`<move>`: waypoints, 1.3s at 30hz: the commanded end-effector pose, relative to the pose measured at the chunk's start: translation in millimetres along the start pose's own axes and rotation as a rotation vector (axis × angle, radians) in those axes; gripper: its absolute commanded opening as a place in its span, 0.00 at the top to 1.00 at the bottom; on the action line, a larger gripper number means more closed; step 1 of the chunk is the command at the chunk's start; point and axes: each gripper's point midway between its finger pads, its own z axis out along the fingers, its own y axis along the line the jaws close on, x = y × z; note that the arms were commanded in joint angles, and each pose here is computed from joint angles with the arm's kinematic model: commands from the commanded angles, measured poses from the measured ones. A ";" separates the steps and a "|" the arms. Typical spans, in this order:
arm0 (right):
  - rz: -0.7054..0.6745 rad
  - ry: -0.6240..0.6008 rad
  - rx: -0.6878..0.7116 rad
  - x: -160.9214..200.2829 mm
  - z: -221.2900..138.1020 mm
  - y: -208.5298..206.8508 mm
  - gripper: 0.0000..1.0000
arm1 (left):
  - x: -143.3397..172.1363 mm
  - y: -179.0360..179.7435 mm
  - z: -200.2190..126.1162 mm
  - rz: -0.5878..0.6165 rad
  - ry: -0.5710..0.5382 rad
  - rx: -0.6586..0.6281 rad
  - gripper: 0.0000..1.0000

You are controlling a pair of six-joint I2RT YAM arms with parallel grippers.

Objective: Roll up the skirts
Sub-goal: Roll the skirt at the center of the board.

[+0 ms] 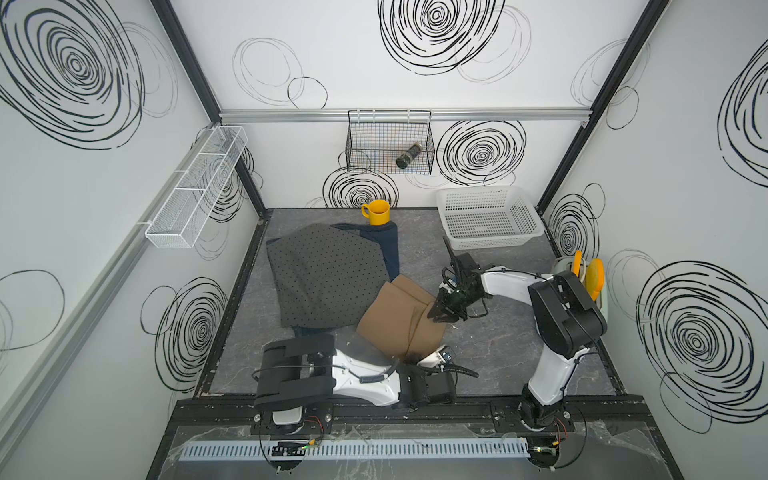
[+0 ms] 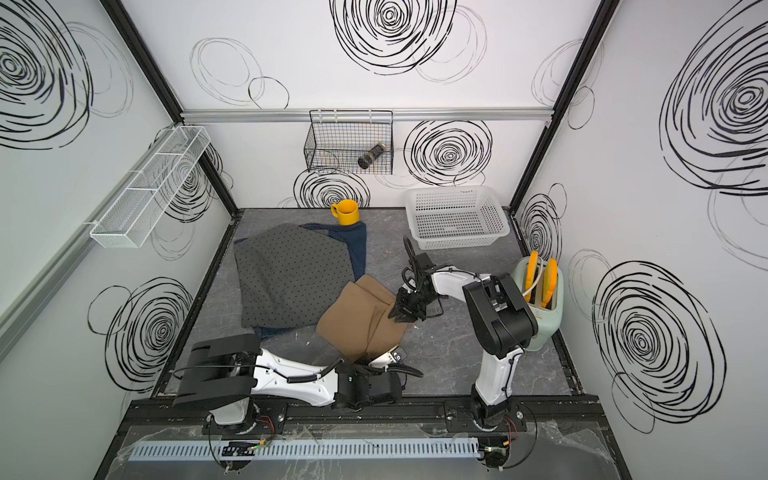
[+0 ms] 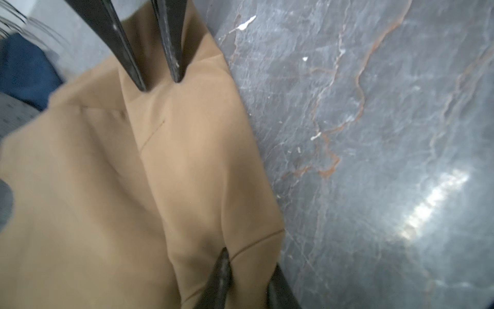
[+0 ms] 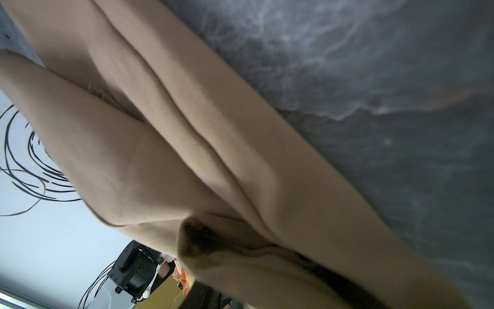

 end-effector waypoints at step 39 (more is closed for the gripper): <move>-0.157 -0.104 0.023 55.7 -5.2 5.7 0.32 | -22.1 12.4 -58.4 -0.814 -0.314 0.859 1.00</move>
